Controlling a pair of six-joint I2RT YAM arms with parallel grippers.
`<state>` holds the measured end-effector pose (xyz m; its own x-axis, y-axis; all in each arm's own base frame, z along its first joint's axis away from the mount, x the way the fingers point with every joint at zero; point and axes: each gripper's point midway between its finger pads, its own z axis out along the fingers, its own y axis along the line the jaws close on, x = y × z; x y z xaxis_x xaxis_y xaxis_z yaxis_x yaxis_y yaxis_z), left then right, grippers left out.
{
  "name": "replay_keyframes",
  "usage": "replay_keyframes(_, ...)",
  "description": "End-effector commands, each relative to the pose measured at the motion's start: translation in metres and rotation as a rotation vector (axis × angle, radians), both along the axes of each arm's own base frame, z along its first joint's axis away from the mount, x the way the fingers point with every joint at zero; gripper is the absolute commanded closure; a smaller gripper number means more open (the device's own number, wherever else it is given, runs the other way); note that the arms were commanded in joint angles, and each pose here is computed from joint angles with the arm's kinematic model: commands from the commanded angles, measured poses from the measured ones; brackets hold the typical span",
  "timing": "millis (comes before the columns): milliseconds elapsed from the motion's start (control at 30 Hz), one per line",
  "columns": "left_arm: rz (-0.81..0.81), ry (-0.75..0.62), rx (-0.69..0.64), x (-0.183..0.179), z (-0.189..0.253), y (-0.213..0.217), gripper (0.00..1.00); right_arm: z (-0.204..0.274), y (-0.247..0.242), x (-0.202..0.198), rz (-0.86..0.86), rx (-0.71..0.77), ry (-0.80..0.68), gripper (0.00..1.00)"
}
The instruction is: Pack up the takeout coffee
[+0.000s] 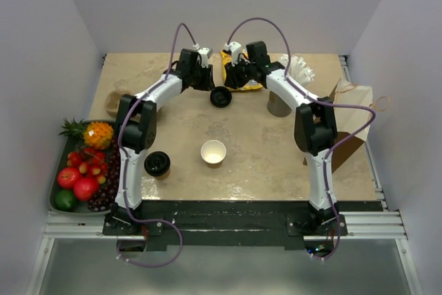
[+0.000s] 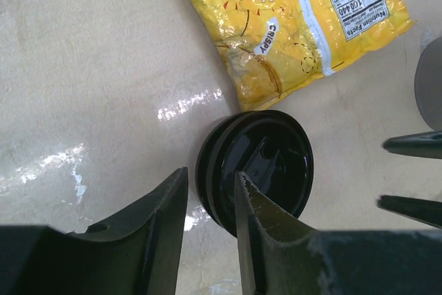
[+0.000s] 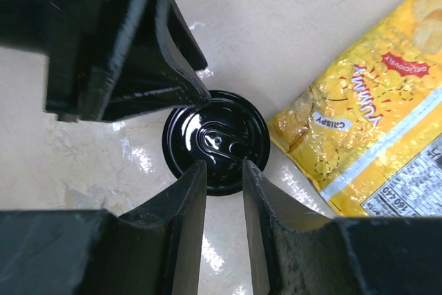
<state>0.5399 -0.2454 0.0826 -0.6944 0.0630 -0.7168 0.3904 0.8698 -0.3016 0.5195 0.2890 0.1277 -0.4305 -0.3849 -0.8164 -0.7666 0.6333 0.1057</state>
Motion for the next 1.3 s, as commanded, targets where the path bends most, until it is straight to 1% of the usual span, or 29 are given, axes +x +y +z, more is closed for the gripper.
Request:
replay_keyframes(0, 0.004, -0.060, -0.008, 0.013, 0.013, -0.012, 0.64, 0.049, -0.004, 0.004, -0.033, 0.042, -0.082, 0.68)
replay_keyframes(67, 0.003, -0.049, 0.003, 0.011, 0.007, -0.012, 0.65, 0.050, -0.006, 0.005, -0.039, 0.041, -0.085, 0.68)
replay_keyframes(200, 0.006, -0.044, 0.023, 0.011, 0.001, -0.012, 0.71, 0.052, -0.007, 0.005, -0.045, 0.041, -0.090, 0.67)
replay_keyframes(433, 0.004, -0.043, 0.045, 0.008, -0.003, -0.014, 0.76, 0.051, -0.009, 0.005, -0.048, 0.045, -0.088, 0.66)
replay_keyframes(500, 0.004, -0.044, 0.054, 0.008, -0.005, -0.015, 0.76, 0.051, -0.010, 0.006, -0.050, 0.047, -0.087, 0.66)
replay_keyframes(567, 0.003, -0.036, 0.064, 0.007, -0.009, -0.014, 0.72, 0.051, -0.010, 0.006, -0.050, 0.047, -0.087, 0.66)
replay_keyframes(633, 0.000, -0.033, 0.072, 0.006, -0.012, -0.015, 0.72, 0.052, -0.011, 0.006, -0.051, 0.048, -0.088, 0.66)
replay_keyframes(733, -0.007, -0.032, 0.075, 0.004, -0.012, -0.016, 0.76, 0.052, -0.013, 0.007, -0.054, 0.049, -0.087, 0.66)
replay_keyframes(800, -0.014, -0.036, 0.077, 0.004, -0.012, -0.017, 0.80, 0.054, -0.015, 0.008, -0.059, 0.051, -0.091, 0.66)
replay_keyframes(900, -0.018, -0.047, 0.070, 0.004, -0.005, -0.019, 0.85, 0.055, -0.016, 0.009, -0.062, 0.051, -0.094, 0.66)
replay_keyframes(1000, -0.027, -0.079, 0.065, 0.004, 0.015, -0.019, 0.87, 0.060, -0.018, 0.010, -0.063, 0.048, -0.109, 0.66)
replay_keyframes(1067, -0.043, -0.115, 0.058, 0.004, 0.035, -0.020, 0.89, 0.064, -0.018, 0.010, -0.061, 0.045, -0.118, 0.66)
replay_keyframes(1133, -0.076, -0.146, 0.050, -0.001, 0.056, -0.021, 0.90, 0.068, -0.020, 0.008, -0.061, 0.043, -0.121, 0.66)
replay_keyframes(1267, -0.158, -0.182, 0.016, -0.016, 0.084, -0.022, 0.97, 0.071, -0.023, 0.000, -0.043, 0.027, -0.126, 0.66)
